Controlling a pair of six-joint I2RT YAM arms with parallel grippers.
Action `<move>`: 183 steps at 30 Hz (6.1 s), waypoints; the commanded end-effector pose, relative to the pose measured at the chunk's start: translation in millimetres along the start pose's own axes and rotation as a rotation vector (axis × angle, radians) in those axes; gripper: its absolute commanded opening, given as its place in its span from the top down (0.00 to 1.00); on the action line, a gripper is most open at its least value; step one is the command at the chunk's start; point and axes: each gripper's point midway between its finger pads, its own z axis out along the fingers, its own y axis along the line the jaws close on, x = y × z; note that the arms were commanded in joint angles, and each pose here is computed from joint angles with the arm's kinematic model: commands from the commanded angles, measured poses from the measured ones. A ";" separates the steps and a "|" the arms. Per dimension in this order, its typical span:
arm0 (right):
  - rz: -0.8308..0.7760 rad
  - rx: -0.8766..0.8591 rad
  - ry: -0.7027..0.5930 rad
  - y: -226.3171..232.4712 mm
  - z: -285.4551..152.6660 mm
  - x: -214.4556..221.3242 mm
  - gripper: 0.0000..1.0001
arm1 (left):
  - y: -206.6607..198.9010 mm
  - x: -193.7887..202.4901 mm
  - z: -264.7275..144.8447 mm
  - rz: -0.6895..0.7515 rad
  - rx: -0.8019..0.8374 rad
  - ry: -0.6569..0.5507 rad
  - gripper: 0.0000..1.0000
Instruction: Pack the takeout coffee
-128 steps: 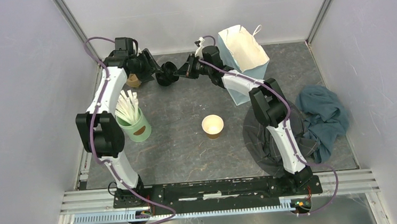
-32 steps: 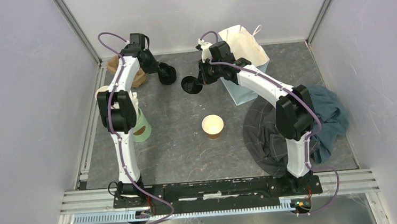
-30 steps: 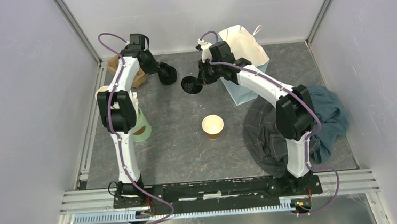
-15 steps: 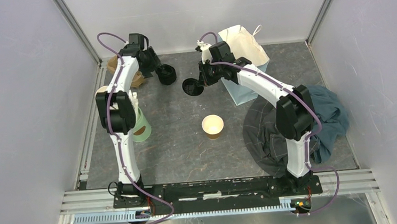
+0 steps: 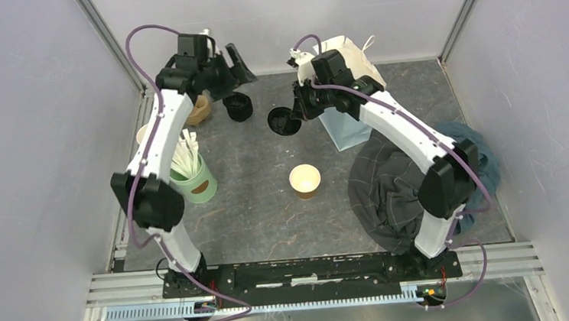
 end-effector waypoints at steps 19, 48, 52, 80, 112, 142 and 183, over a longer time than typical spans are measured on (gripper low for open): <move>-0.107 0.123 -0.098 12.8 -98.3 9.2 0.95 | -112.1 141.6 -86.8 0.308 0.019 0.136 0.51; -0.097 0.124 -0.165 20.6 -129.5 -11.7 0.54 | -103.3 146.6 -79.6 0.343 -0.054 0.179 0.96; -0.093 0.124 -0.232 21.8 -167.4 -35.7 0.37 | -97.0 135.6 -82.3 0.250 -0.011 0.195 0.98; 0.267 -0.611 -0.611 100.2 -194.5 -70.6 0.02 | -151.4 112.5 -147.6 -0.664 0.841 0.455 0.98; 0.381 -0.677 -0.608 104.5 -156.5 -85.3 0.19 | -155.0 120.6 -146.1 -0.689 0.855 0.479 0.98; 0.349 -0.603 -0.617 96.1 -153.3 -78.3 0.41 | -148.1 129.2 -146.3 -0.691 0.842 0.466 0.89; -0.102 0.231 0.568 50.0 -39.3 144.4 0.40 | 29.6 117.8 -105.0 0.172 -0.060 0.055 0.15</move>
